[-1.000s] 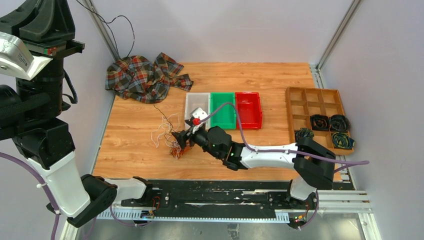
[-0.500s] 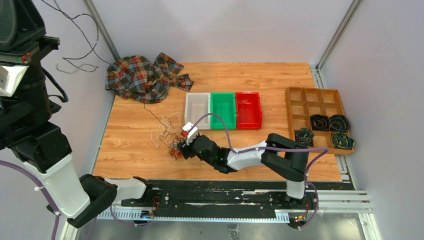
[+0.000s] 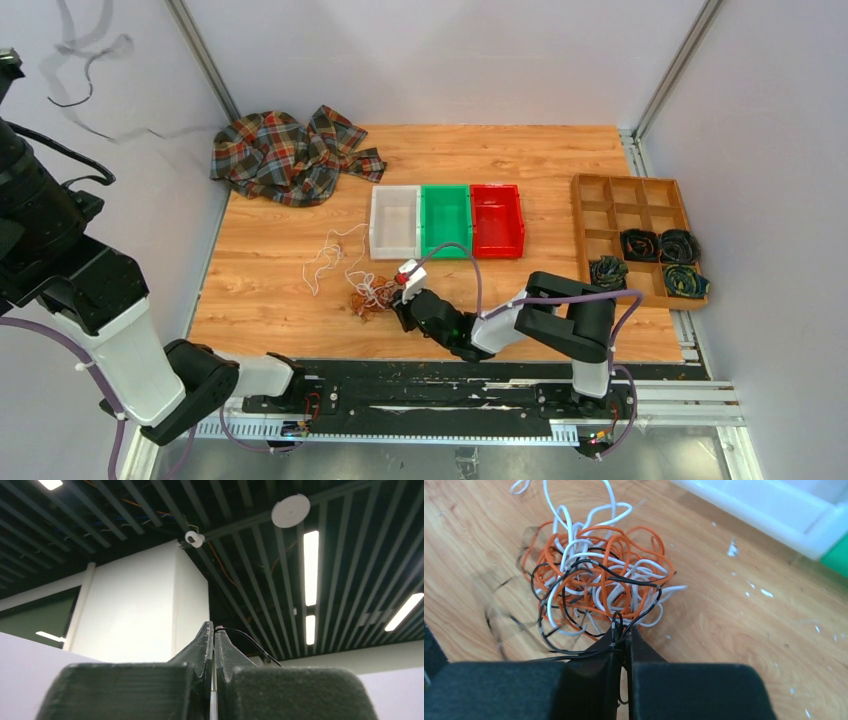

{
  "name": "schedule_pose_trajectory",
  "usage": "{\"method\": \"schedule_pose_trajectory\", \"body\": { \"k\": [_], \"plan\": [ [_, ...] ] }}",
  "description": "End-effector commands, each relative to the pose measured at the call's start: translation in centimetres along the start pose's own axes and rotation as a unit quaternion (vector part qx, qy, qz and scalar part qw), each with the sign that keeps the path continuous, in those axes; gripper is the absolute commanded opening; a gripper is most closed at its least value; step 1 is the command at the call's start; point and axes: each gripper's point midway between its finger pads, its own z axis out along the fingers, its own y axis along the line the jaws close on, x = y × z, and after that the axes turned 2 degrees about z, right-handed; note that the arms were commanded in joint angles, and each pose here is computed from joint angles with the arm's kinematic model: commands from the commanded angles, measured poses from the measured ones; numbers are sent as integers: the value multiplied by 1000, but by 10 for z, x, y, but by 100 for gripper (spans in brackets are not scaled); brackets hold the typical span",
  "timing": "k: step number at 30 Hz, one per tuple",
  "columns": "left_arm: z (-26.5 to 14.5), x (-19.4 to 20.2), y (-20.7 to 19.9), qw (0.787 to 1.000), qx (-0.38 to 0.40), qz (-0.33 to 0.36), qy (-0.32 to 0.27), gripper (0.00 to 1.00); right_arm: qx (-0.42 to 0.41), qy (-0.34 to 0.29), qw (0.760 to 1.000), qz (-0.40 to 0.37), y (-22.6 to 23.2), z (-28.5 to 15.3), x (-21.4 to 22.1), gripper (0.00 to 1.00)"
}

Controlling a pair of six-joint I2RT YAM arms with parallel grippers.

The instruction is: Untangle the cables

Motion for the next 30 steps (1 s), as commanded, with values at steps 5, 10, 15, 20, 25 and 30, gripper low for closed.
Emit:
{"method": "schedule_pose_trajectory", "body": {
  "k": [5, 10, 15, 20, 25, 30],
  "plan": [
    [3, -15, 33, 996, -81, 25, -33, 1, 70, -34, 991, 108, -51, -25, 6, 1],
    [-11, 4, -16, 999, 31, -24, 4, 1, 28, -43, 995, 84, -36, -35, -20, 31],
    [-48, 28, -81, 982, 165, -78, 43, 1, -15, -73, 997, 37, -16, -56, -72, 73],
    [-102, 55, -143, 938, 299, -132, 112, 1, -58, -125, 990, -4, 3, -92, -148, 78],
    [-158, 65, -184, 886, 392, -188, 160, 1, -110, -164, 979, -47, 24, -126, -206, 80],
    [-200, 72, -209, 840, 442, -236, 207, 0, -118, -195, 971, -69, 28, -147, -242, 82]
  ]
}}
